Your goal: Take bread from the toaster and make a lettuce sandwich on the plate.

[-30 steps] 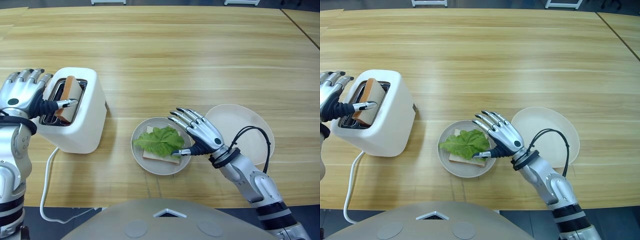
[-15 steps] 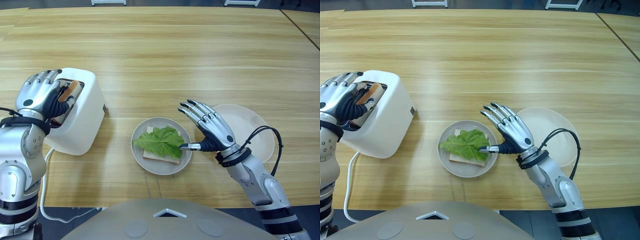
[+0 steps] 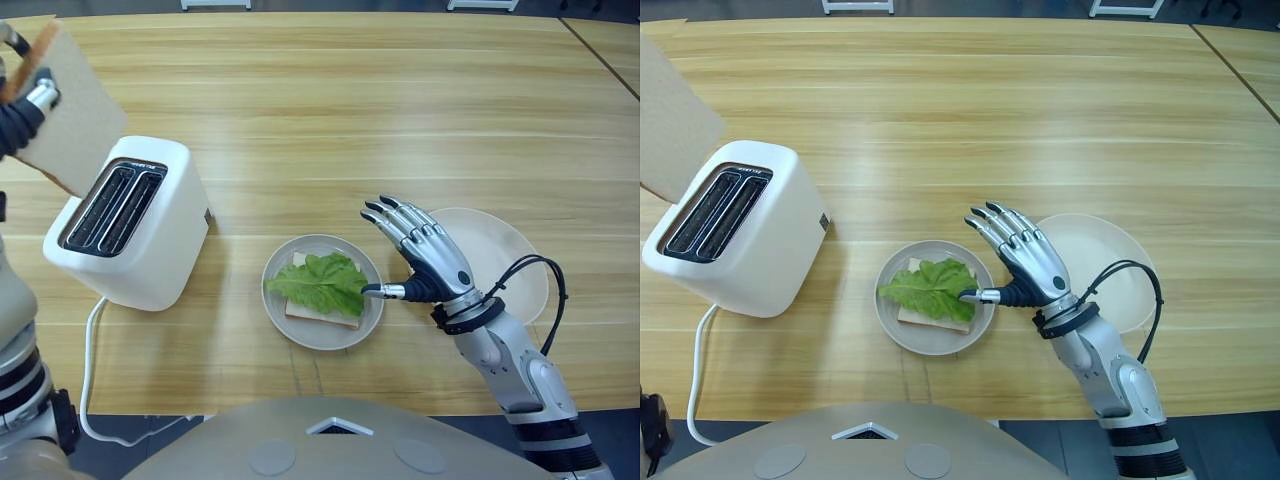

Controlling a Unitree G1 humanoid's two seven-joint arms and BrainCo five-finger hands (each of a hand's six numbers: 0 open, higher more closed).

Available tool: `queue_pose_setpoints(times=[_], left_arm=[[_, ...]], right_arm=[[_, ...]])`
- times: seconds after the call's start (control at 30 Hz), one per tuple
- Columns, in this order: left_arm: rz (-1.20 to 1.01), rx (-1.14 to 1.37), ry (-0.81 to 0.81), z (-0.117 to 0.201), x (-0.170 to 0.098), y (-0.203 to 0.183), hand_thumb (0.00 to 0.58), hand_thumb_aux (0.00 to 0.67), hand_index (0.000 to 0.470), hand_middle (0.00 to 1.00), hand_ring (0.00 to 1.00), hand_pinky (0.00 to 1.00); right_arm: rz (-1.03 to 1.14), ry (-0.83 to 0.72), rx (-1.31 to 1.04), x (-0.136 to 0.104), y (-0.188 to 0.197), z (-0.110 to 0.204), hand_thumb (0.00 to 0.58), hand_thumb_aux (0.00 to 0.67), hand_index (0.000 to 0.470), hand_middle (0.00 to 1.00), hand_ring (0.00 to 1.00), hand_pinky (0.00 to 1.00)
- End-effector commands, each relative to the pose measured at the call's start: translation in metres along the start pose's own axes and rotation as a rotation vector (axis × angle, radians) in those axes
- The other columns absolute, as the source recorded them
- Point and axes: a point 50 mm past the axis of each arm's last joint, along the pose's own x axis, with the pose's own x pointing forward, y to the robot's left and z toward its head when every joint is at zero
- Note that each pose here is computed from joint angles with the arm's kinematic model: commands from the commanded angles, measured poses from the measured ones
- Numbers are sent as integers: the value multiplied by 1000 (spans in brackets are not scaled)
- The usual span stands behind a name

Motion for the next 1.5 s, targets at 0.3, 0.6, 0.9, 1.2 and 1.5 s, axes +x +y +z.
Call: queue_pose_setpoints(times=[0.3, 0.6, 0.9, 1.2, 1.5], left_arm=[[-526, -626, -616, 99, 43, -30, 580, 670, 470, 1000, 1000, 1000], [-1171, -708, -967, 209, 21, -114, 580, 670, 470, 1000, 1000, 1000], [-1568, -701, -956, 245, -40, -211, 580, 670, 470, 1000, 1000, 1000], [-1562, -681, -831, 221, -29, -240, 580, 670, 470, 1000, 1000, 1000], [-1440, -788, -868, 219, -2, -207, 580, 670, 470, 1000, 1000, 1000]], right_arm=[[-240, -273, -277, -11, -55, 7, 0, 0, 0, 0, 0, 0], [-226, -527, -346, -25, -62, 37, 0, 0, 0, 0, 0, 0], [284, -448, -40, -42, 9, 41, 0, 0, 0, 0, 0, 0], [451, -365, 31, -48, 33, 38, 0, 0, 0, 0, 0, 0], [431, -386, 36, -47, 23, 43, 0, 0, 0, 0, 0, 0]])
